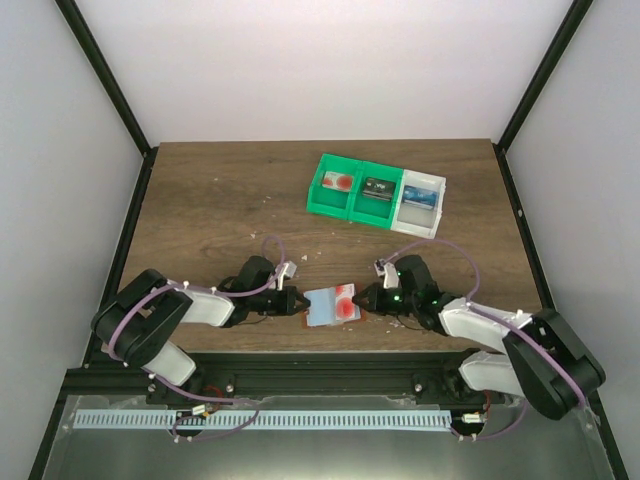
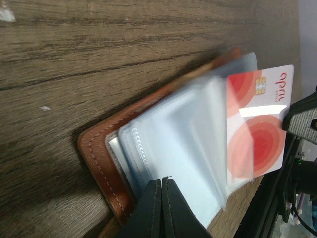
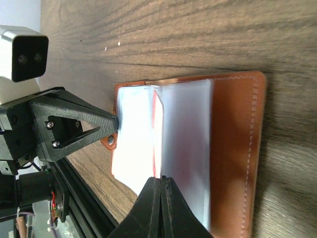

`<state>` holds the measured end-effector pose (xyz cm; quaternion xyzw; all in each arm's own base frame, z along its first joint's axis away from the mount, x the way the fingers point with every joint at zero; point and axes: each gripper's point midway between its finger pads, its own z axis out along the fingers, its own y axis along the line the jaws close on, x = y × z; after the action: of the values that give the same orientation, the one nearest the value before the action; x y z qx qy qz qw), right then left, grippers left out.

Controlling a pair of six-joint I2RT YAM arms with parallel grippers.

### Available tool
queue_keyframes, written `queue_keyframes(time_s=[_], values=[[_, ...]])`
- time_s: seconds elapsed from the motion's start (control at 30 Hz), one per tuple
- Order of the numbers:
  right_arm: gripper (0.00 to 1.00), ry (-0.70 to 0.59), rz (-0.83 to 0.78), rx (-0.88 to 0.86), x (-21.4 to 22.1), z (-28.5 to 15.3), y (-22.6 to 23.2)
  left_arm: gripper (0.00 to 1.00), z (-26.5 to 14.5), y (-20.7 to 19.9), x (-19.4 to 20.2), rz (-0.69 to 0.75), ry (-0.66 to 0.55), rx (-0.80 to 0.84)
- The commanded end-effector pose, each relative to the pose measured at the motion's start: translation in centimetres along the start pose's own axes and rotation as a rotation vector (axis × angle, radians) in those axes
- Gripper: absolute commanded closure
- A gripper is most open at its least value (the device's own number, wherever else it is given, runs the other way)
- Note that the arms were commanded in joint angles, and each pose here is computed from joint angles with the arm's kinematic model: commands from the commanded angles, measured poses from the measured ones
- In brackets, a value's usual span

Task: Take the credit cards out of the card holder

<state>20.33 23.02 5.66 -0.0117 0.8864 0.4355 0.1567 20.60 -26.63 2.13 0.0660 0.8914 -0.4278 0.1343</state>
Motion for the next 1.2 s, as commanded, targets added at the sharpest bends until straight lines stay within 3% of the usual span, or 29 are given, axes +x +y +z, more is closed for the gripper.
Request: queue_keyframes(time_s=[0.0, 0.47, 0.57, 0.7, 0.93, 1.03, 1.17], values=[[0.99, -0.067, -0.038, 0.042, -1.7, -1.1, 0.3, 1.0, 0.2, 2.0, 1.3, -0.034, 0.036, -0.054], [0.99, -0.161, -0.081, 0.068, -3.9, -3.2, 2.0, 1.0, -0.3, 0.3, 0.1, -0.019, 0.013, -0.028], [0.99, -0.177, -0.098, 0.069, -4.3, -3.7, 2.5, 0.9, -0.9, -0.9, -0.8, -0.006, -0.014, -0.007], [1.0, -0.17, -0.121, 0.043, -4.5, -4.0, 3.7, 0.67, -1.9, -3.0, -2.3, 0.013, -0.05, 0.02], [1.0, -0.082, -0.241, -0.12, -3.4, -4.6, 7.6, 0.52, -4.1, -6.3, -4.2, 0.055, -0.101, 0.066], [1.0, -0.044, -0.308, -0.176, -2.7, -5.2, 9.1, 0.38, -5.2, -7.8, -4.1, 0.094, -0.092, 0.1], [0.99, -0.008, -0.364, -0.215, -2.0, -5.9, 10.3, 0.27, -7.0, -9.4, -3.9, 0.13, -0.102, 0.142]])
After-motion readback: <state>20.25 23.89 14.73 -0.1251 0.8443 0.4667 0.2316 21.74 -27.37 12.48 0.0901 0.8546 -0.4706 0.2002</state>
